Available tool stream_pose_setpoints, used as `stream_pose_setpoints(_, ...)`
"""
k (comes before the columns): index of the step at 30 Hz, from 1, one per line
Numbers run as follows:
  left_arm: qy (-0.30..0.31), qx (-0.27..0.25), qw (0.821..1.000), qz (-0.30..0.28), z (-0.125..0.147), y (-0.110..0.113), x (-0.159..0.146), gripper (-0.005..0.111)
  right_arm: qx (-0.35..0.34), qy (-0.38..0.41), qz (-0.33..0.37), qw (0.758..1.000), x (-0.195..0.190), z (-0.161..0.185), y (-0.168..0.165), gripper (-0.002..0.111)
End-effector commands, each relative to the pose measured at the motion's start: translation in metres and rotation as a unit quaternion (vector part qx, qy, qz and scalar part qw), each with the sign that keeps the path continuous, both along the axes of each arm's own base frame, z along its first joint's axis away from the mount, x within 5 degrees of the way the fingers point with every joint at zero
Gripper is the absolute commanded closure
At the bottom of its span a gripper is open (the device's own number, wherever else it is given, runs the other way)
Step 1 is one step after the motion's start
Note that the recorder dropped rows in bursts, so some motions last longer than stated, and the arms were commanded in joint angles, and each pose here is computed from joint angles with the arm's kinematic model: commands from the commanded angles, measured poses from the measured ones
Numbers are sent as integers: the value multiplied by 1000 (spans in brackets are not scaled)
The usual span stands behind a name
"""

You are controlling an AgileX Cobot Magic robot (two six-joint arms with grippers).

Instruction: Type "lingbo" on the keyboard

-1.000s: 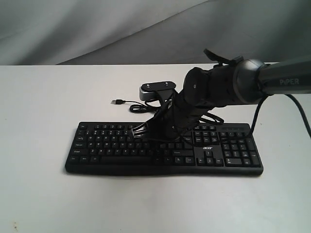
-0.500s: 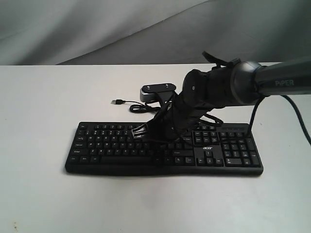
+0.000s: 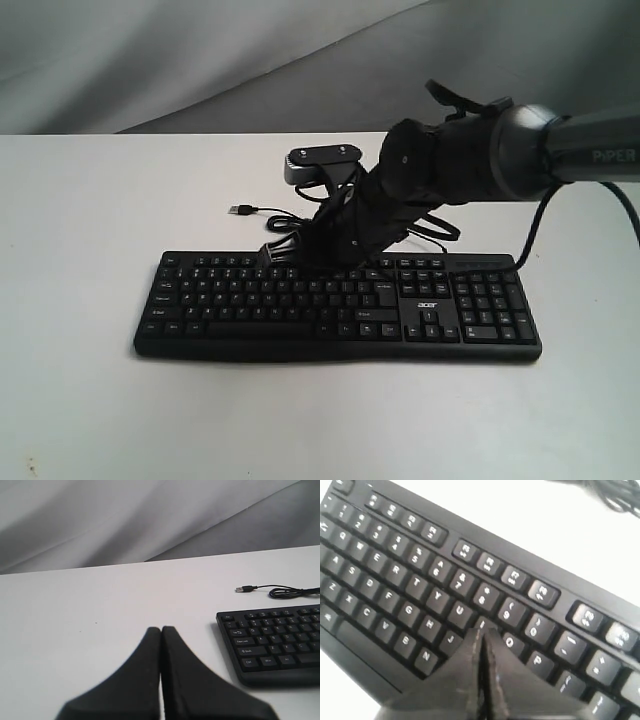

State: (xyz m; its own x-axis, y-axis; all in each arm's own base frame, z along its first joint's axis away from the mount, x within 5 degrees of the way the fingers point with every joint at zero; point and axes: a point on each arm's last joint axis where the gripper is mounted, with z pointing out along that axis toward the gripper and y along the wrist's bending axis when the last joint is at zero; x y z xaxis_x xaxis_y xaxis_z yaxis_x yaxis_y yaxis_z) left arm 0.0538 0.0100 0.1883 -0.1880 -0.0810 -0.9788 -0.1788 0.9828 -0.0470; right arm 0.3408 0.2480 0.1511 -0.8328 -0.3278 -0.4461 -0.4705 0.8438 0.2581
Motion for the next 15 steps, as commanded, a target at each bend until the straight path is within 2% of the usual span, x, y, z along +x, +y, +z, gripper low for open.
stream_pose_setpoints(1,-2,-6,1000,1,-1,0,0,106,7,-8,21,1000,5,7,11,108)
stream_pose_setpoints(9,-2,-6,1000,1,-1,0,0,106,0,15,19,1000,8,-13,14,108)
stream_pose_setpoints(15,-2,-6,1000,1,-1,0,0,106,-1,11,20,1000,9,-15,14,108)
